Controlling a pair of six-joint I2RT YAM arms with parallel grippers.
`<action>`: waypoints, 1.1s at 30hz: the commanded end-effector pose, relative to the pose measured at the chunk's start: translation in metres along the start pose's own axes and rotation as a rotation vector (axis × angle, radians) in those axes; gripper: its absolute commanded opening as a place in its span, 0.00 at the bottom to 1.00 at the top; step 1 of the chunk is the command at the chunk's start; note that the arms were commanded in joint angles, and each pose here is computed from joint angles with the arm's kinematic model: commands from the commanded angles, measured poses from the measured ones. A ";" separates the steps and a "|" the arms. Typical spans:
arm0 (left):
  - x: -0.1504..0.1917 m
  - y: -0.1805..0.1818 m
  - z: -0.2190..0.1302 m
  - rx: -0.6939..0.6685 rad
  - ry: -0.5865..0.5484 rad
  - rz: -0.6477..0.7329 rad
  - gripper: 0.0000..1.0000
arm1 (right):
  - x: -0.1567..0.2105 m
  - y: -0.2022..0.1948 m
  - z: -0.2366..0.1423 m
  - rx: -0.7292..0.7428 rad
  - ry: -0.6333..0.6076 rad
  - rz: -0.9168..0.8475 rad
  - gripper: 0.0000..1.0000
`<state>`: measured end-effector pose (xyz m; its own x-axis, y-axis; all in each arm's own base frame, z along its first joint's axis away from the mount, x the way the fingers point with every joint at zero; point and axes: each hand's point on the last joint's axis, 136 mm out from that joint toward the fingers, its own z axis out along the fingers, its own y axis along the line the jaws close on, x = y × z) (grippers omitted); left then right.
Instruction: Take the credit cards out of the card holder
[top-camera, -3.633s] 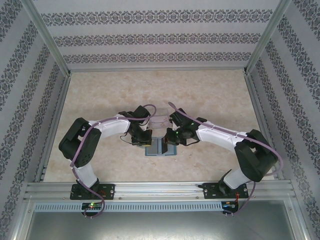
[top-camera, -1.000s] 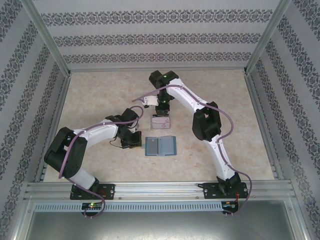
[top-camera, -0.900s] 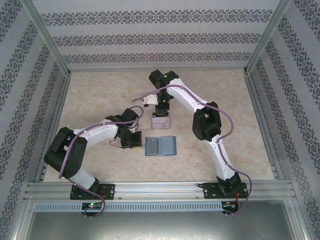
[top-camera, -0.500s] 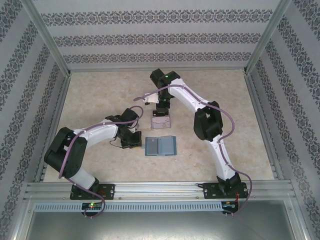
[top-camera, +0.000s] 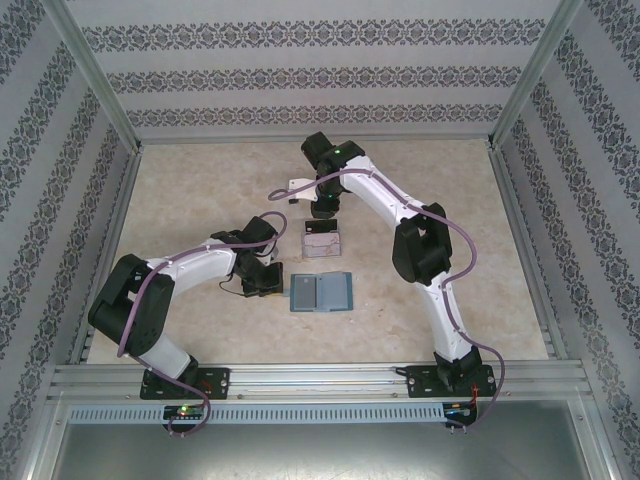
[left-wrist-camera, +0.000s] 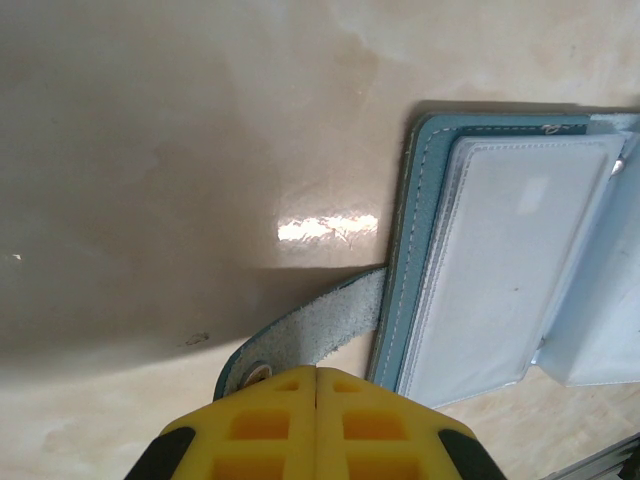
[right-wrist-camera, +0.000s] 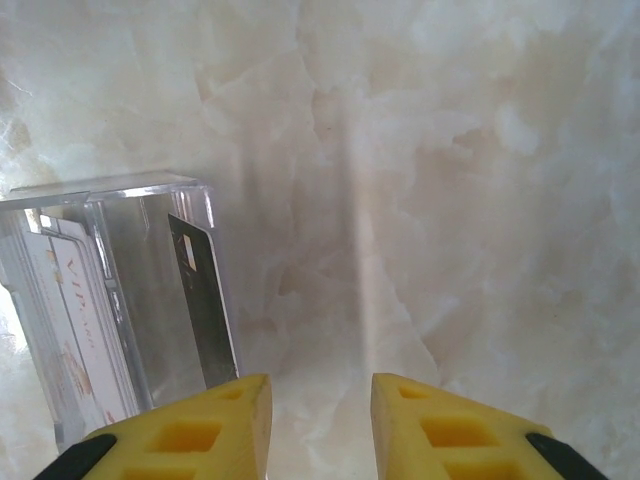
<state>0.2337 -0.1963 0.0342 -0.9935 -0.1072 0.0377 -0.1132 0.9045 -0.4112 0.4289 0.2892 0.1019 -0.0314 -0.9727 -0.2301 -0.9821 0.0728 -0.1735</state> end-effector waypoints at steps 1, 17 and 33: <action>-0.002 0.001 -0.003 0.000 0.000 -0.007 0.00 | 0.010 0.005 0.017 -0.032 0.036 0.025 0.33; -0.001 0.001 -0.003 0.002 -0.004 -0.009 0.00 | 0.006 0.017 0.015 -0.072 0.018 0.014 0.33; -0.017 -0.021 -0.005 0.075 -0.031 0.031 0.00 | -0.014 0.008 -0.043 0.056 -0.194 0.389 0.32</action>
<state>0.2391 -0.2025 0.0393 -0.9944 -0.1018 0.0266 -0.1032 0.8934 -0.4373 0.4131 0.2876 0.1166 -0.2232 -0.9127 -0.3422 -0.9483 0.2846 -0.1405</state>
